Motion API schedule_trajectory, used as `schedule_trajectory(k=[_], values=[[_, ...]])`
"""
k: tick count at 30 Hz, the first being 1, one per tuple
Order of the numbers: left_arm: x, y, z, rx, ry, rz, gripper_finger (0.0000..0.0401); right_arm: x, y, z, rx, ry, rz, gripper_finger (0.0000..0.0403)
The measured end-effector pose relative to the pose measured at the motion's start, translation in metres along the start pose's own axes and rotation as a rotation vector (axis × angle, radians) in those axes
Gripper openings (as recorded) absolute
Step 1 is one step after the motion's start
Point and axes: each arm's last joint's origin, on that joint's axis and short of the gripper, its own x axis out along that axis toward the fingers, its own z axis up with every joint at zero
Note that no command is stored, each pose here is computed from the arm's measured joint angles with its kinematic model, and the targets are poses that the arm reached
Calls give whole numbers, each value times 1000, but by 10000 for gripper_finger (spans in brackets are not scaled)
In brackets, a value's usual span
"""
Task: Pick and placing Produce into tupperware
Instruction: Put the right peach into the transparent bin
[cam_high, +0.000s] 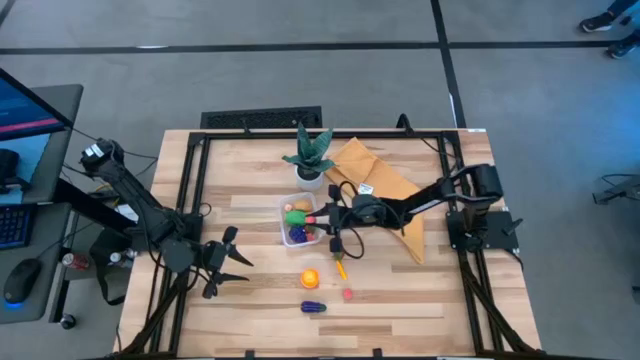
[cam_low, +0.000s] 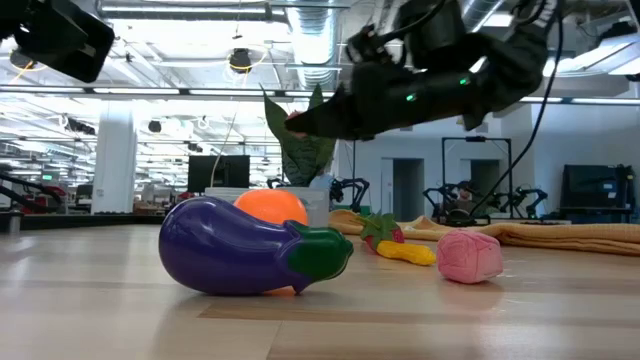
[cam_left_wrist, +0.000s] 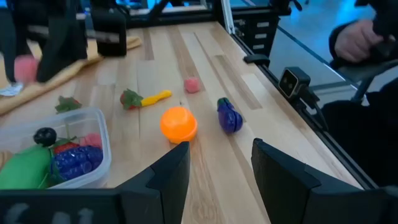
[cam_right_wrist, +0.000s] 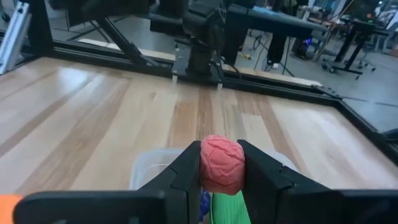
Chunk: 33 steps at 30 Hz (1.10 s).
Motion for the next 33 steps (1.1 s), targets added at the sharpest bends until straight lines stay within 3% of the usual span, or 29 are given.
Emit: schedule_trajectory(k=[12,23,33], values=[[0,-16,-10,24,-2,77,162,34,-10,-13,63,61,-8,85],[0,-16,-9,20,-20,113,162,32,-37,-25,216,120,-84,85],[0,-15,-9,23,-17,117,162,32,-35,-25,227,124,-78,85]])
